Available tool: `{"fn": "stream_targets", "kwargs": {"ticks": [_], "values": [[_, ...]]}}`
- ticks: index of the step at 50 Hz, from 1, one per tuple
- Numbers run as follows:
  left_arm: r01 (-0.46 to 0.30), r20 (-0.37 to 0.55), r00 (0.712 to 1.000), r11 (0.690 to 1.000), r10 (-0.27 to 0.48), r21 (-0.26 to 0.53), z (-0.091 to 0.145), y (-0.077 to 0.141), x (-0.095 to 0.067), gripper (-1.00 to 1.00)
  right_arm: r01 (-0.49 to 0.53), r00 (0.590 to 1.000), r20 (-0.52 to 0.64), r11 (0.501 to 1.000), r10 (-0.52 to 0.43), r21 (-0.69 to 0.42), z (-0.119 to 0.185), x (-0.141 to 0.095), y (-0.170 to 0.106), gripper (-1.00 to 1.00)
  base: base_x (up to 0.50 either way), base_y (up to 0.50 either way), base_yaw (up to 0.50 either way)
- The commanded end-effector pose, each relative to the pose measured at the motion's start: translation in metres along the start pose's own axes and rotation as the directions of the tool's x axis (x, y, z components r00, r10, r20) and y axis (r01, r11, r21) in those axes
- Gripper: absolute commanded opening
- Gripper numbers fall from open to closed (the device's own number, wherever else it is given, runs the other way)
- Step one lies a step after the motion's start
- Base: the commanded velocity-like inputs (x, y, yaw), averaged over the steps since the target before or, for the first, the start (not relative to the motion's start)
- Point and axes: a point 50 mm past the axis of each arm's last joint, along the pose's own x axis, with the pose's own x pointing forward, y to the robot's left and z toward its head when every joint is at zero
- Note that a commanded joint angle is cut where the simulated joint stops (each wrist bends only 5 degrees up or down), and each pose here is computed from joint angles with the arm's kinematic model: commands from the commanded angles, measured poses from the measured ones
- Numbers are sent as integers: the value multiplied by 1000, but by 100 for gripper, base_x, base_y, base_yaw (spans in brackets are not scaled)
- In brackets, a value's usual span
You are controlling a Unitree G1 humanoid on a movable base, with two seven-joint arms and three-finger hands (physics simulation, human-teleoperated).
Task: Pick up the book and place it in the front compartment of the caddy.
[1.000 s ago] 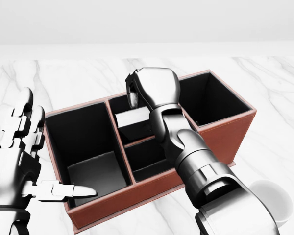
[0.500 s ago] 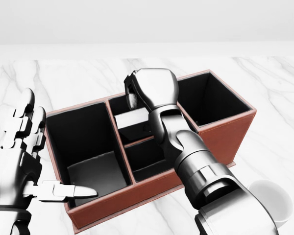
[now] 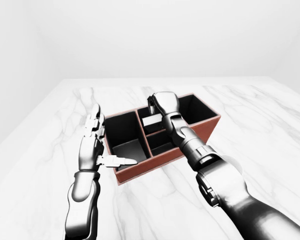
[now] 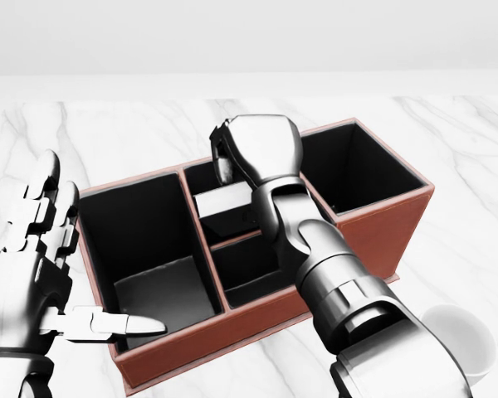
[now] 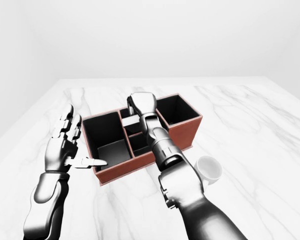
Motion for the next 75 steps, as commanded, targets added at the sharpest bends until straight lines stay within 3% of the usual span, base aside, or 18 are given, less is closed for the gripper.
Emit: {"fn": "stream_targets", "kwargs": {"ticks": [1, 41, 42, 43, 64, 71, 75], "values": [[0, 5, 1000, 1000, 0, 1, 1, 0, 0, 100, 27, 1000, 13, 1000, -27, -5, 3, 4, -7, -100, 0, 0, 0], [1, -5, 1000, 1000, -1, 0, -1, 0, 0, 100, 57, 998, 10, 998, -57, 30, 7, 9, -14, -100, 0, 0, 0], [1, -5, 1000, 1000, -1, 0, -1, 0, 0, 100, 56, 998, 11, 998, -57, 29, 7, 9, -14, -67, 0, 0, 0], [1, -6, 1000, 1000, -1, -1, -1, 0, 0, 100, 53, 999, 14, 998, -53, 22, 7, 8, -14, 100, 0, 0, 0], [5, -6, 1000, 1000, -5, 3, -1, -1, -1, 100, 89, 996, 7, 993, -89, 76, 10, 6, -15, 100, 0, 0, 0], [4, -10, 1000, 1000, -4, 2, -2, -1, 0, 100, 162, 987, -36, 968, -159, 190, 10, 6, -26, 100, 0, 0, 0], [3, -5, 1000, 1000, -3, 2, -1, -1, -1, 100, 149, 989, -48, 942, -141, 301, 12, 4, -33, 100, 0, 0, 0]]}}
